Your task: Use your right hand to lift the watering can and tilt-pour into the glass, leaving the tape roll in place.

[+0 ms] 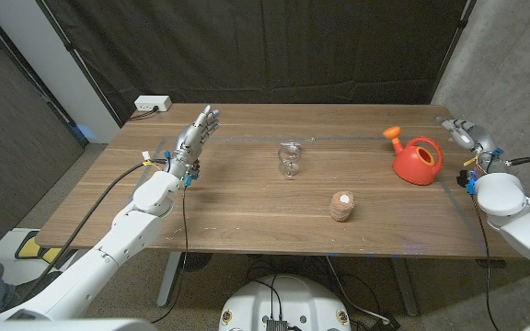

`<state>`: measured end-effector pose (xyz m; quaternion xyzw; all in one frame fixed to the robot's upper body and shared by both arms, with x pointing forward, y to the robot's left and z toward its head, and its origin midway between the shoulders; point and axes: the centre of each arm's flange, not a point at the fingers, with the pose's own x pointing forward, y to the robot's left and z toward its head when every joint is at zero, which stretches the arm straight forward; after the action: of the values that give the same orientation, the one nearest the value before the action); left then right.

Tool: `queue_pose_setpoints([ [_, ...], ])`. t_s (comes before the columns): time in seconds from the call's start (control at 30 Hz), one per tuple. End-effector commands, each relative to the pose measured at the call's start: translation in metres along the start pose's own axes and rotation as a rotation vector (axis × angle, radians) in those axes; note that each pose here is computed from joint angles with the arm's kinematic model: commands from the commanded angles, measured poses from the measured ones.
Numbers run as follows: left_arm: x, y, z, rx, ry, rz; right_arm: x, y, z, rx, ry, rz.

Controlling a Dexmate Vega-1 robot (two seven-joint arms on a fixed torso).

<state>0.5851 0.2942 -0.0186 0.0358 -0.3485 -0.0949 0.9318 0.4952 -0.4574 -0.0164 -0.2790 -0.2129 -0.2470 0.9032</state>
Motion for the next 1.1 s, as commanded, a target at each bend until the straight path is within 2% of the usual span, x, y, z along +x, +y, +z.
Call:
queue_pose_setpoints([
  [0.03, -0.002, -0.004, -0.002, -0.024, 0.01, -0.004, 0.002, 0.006, -0.003, -0.12, 0.035, 0.063],
  [0.37, -0.003, -0.003, -0.004, -0.027, 0.016, -0.004, 0.005, 0.011, -0.004, -0.18, 0.074, 0.073],
  [0.73, 0.001, -0.003, -0.006, -0.037, 0.019, -0.007, 0.009, 0.019, 0.001, -0.219, 0.076, 0.101],
  [1.1, 0.006, -0.005, -0.007, -0.041, 0.018, -0.014, 0.012, 0.027, -0.002, -0.245, 0.093, 0.111],
])
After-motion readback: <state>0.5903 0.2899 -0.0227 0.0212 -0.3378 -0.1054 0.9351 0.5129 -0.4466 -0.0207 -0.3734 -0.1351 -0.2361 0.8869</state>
